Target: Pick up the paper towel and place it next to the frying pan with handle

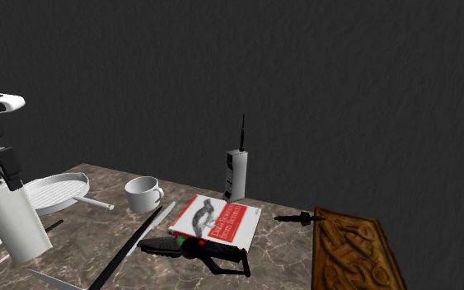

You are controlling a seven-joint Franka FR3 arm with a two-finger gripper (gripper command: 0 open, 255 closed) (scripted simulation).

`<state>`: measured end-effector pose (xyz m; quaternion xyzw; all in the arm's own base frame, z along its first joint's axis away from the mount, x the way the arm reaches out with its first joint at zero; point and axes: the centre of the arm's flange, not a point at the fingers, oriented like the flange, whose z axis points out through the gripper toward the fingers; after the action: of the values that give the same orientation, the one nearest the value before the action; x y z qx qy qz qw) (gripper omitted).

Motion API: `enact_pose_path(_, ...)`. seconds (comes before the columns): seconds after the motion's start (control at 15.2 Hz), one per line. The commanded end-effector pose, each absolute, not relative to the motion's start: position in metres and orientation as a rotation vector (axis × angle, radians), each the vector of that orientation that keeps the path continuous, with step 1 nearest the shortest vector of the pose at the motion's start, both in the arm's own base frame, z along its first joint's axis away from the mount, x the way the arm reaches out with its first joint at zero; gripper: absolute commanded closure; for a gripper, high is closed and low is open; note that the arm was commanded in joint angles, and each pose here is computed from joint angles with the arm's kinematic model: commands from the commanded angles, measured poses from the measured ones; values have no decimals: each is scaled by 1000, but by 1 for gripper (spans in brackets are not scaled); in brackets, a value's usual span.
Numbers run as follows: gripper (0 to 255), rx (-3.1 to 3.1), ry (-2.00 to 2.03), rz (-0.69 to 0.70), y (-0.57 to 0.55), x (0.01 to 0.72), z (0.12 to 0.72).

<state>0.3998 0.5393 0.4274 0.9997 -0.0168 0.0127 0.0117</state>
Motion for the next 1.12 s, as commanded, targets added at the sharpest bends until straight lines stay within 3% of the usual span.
enact_pose_path(0.0,0,3118,-52,40,539,400,427)
enact_pose_path(0.26,0,3118,-52,40,539,400,427)
enact_pose_path(0.53,0,3118,-52,40,540,399,477)
enact_pose_path(1.06,0,3118,-52,40,540,399,477)
